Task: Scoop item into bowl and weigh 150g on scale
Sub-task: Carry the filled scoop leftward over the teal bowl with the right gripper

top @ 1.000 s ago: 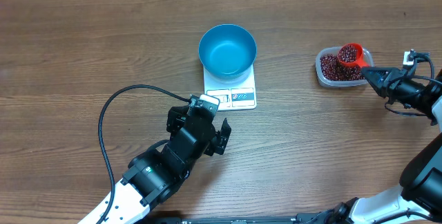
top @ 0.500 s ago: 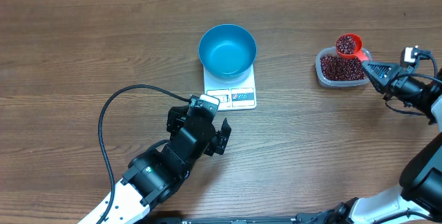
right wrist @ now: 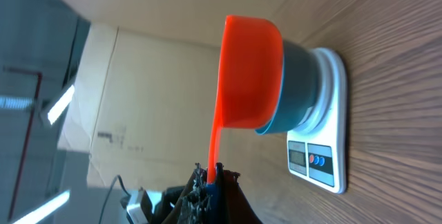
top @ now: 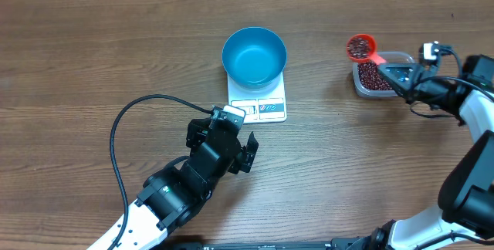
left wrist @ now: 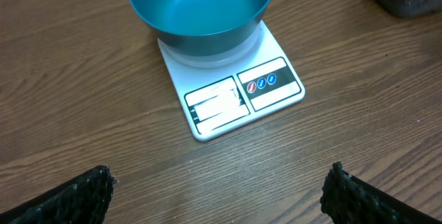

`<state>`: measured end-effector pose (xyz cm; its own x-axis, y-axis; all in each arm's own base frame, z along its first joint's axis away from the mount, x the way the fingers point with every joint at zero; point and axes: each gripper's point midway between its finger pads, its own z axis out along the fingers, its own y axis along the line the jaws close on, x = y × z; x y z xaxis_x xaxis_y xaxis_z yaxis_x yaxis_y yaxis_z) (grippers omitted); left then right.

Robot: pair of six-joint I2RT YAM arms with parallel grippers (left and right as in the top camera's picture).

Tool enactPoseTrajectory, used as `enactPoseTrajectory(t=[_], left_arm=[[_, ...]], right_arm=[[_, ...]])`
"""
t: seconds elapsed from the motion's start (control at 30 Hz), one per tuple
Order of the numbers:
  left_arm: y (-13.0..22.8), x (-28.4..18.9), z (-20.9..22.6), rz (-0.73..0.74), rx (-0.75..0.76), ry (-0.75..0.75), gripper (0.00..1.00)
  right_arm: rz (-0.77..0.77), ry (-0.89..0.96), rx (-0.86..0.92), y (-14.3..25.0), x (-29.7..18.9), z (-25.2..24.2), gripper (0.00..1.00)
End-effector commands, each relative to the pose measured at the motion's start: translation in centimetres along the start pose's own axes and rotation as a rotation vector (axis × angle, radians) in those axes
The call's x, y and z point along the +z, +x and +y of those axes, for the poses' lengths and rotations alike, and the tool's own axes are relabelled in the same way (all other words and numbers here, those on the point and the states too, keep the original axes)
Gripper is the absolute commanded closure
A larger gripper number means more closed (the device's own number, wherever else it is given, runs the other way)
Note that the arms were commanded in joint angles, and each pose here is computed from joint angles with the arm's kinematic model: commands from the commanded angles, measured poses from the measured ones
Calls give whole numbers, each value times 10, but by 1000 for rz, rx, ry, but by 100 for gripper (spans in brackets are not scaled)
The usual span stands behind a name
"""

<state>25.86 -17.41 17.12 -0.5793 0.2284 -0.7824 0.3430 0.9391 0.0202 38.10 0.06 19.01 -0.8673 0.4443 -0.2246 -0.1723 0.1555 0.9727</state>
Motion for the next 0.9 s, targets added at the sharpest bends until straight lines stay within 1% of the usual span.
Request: enactPoseTrajectory(t=[0.0,0.17,0.43,0.7,0.87], left_arm=[[2,-1,-2,2,-10,9,0],[2,-1,-2,2,-10,9,0],[2,-1,-2,2,-10,9,1],[2,-1,-2,2,-10,9,0],[2,-1,-2,2,-10,9,0]], right_arm=[[46,-37,-5,4,15,7,96],[109,-20,-10,10,41,8,96],[197,17,-68,22,89,10,96],[274,27,-186,43,140,18,96],[272,106,-244,51,165,10,96]])
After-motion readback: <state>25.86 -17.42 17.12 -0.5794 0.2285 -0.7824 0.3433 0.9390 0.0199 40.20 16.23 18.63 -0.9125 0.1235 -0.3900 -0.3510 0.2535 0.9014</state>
